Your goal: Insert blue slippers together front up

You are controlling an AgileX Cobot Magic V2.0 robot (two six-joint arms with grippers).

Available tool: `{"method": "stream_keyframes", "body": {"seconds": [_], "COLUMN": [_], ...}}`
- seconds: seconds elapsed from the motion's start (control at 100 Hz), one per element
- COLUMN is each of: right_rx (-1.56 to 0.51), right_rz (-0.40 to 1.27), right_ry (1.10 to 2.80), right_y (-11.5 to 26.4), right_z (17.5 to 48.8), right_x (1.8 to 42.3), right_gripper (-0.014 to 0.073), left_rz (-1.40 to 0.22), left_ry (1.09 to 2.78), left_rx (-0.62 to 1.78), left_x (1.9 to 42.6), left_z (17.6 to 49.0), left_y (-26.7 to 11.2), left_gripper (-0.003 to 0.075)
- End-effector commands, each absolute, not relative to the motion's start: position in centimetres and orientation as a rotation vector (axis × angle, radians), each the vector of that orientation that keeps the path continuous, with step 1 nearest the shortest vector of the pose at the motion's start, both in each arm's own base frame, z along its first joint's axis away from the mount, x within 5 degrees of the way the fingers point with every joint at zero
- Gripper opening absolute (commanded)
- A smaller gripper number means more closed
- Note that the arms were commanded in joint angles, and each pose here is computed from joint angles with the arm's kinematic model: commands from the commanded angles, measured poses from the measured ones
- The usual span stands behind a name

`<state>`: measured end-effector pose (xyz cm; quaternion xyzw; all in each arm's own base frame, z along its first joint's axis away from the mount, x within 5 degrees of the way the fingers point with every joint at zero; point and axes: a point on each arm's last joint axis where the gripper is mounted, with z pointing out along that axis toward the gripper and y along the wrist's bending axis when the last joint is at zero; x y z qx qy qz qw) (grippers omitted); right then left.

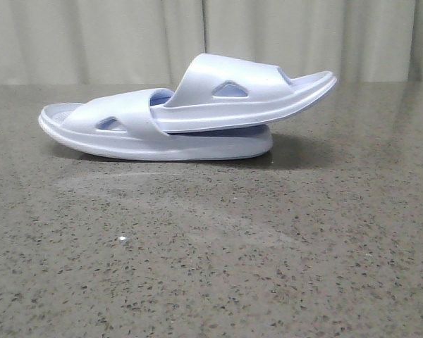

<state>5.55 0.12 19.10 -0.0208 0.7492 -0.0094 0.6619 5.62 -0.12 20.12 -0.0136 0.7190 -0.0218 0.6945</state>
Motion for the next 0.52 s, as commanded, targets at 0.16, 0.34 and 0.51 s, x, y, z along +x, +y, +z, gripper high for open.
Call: {"method": "stream_keyframes", "body": {"seconds": [0.16,0.34,0.51], "right_rx": [-0.04,-0.04,-0.04], "right_rz": [-0.047,-0.047,-0.047], "right_ry": [1.521,1.521,1.521], "right_y": [-0.01,-0.01,-0.01], "right_z": [20.11,20.11,20.11], "right_x": [5.54,5.54,5.54], "right_gripper": [-0.0078,-0.0078,-0.0078], "left_rz": [-0.049,-0.049,-0.049], "left_ry": [1.512,1.512,1.512], "left_rx": [-0.044,-0.044,-0.044], "left_x": [5.44,5.44,5.44], "left_z": [20.62,20.62,20.62], "left_y": [-0.03,-0.03,-0.03], "left_gripper": [0.0015,0.0015,0.0015]}}
